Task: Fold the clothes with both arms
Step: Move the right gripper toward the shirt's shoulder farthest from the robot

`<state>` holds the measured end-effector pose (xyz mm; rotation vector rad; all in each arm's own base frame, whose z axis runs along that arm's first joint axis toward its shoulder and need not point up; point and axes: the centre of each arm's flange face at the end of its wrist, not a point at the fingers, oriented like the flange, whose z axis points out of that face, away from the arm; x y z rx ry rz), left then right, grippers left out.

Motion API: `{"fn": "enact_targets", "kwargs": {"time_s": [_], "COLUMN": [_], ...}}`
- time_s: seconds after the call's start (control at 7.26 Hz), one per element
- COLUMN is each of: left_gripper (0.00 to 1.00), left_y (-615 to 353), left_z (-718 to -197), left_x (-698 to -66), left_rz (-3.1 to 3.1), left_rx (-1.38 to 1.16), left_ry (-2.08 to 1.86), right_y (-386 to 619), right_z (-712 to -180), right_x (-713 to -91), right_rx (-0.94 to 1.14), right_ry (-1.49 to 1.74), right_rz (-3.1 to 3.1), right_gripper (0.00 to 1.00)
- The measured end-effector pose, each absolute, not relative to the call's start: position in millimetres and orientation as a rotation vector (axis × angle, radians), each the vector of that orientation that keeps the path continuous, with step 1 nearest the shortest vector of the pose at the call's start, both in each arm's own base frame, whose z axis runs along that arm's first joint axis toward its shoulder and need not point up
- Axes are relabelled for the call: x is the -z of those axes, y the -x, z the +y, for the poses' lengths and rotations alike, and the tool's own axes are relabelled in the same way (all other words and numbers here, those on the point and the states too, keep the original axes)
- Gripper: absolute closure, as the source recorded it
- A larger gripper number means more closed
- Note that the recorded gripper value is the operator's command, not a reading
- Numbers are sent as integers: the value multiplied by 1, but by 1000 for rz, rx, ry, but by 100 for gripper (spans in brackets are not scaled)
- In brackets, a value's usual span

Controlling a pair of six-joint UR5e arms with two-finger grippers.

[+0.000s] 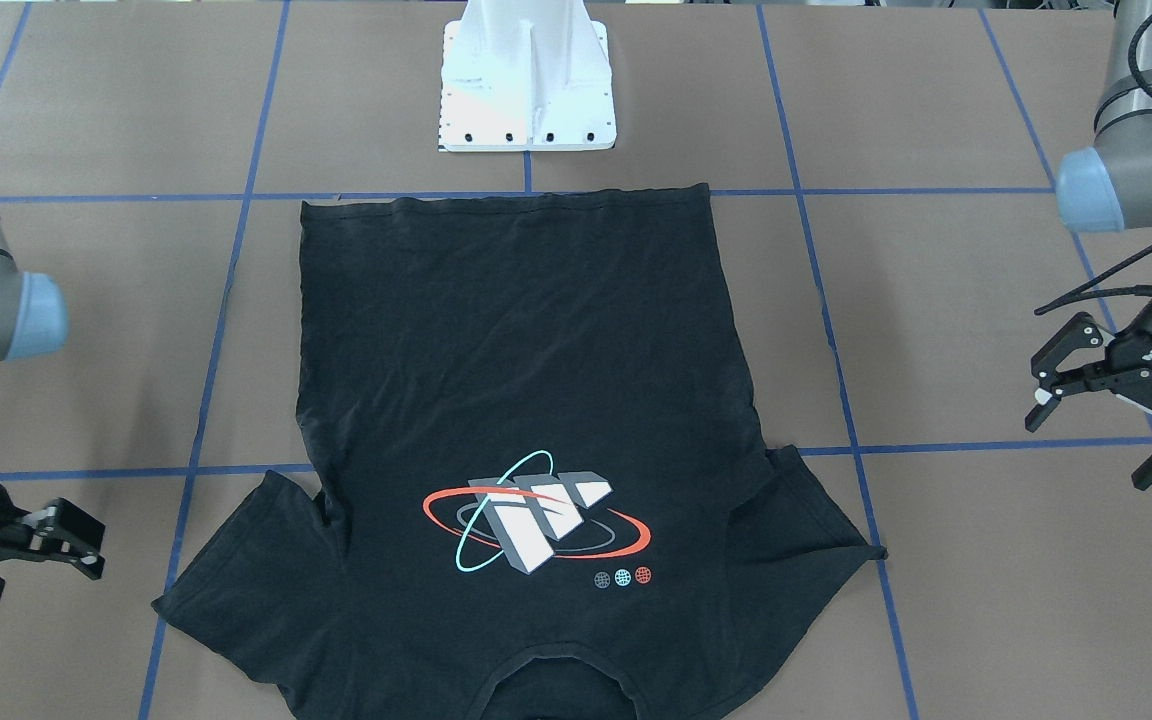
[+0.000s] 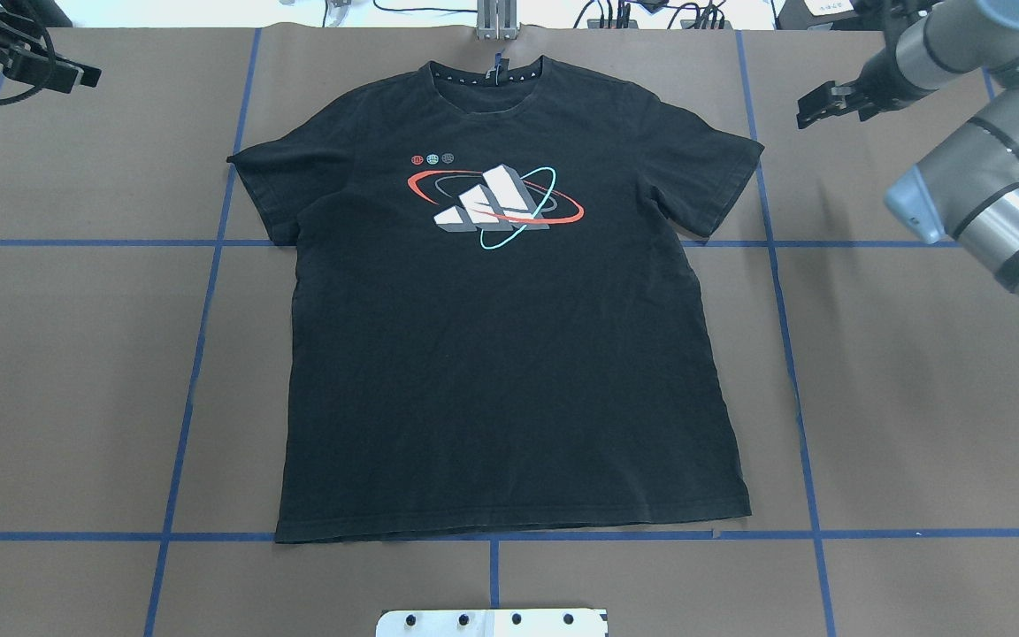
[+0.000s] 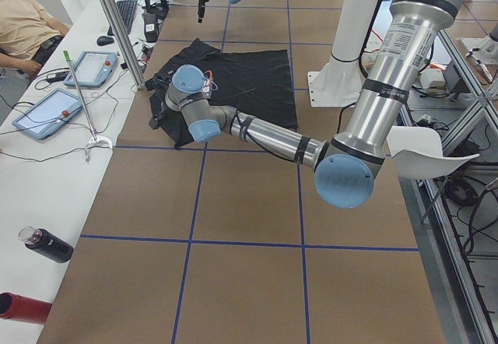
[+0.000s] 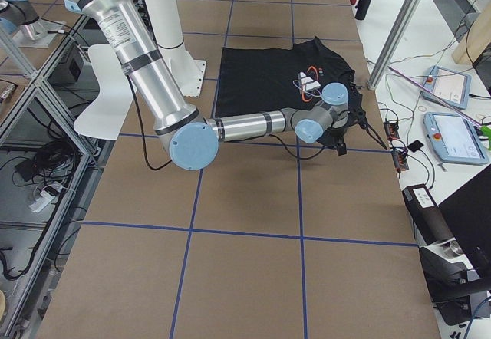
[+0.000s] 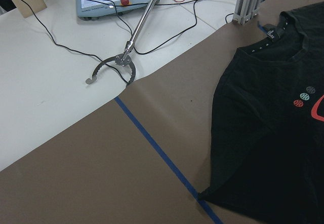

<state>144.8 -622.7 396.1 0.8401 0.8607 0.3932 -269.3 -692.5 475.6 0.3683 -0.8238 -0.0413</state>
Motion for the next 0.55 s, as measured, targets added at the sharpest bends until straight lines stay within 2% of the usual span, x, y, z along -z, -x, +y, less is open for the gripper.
{"fn": "enact_targets", "kwargs": {"time_s": [0.28,0.55], "left_gripper": [0,0], "left_y": [-150,-151], "left_z": [-621,-621], "left_x": [-397,-397], "left_rz": [872,873], "left_rx": [-393,-394], "left_ry": [-844,-846], "right_y": [316,348], "right_z": [-694,-699], "right_x": [-470,-468], "right_rx": [52,58], "right_ry": [-387,-389], "right_rz": [-821,-796], "right_gripper": [10,26]}}
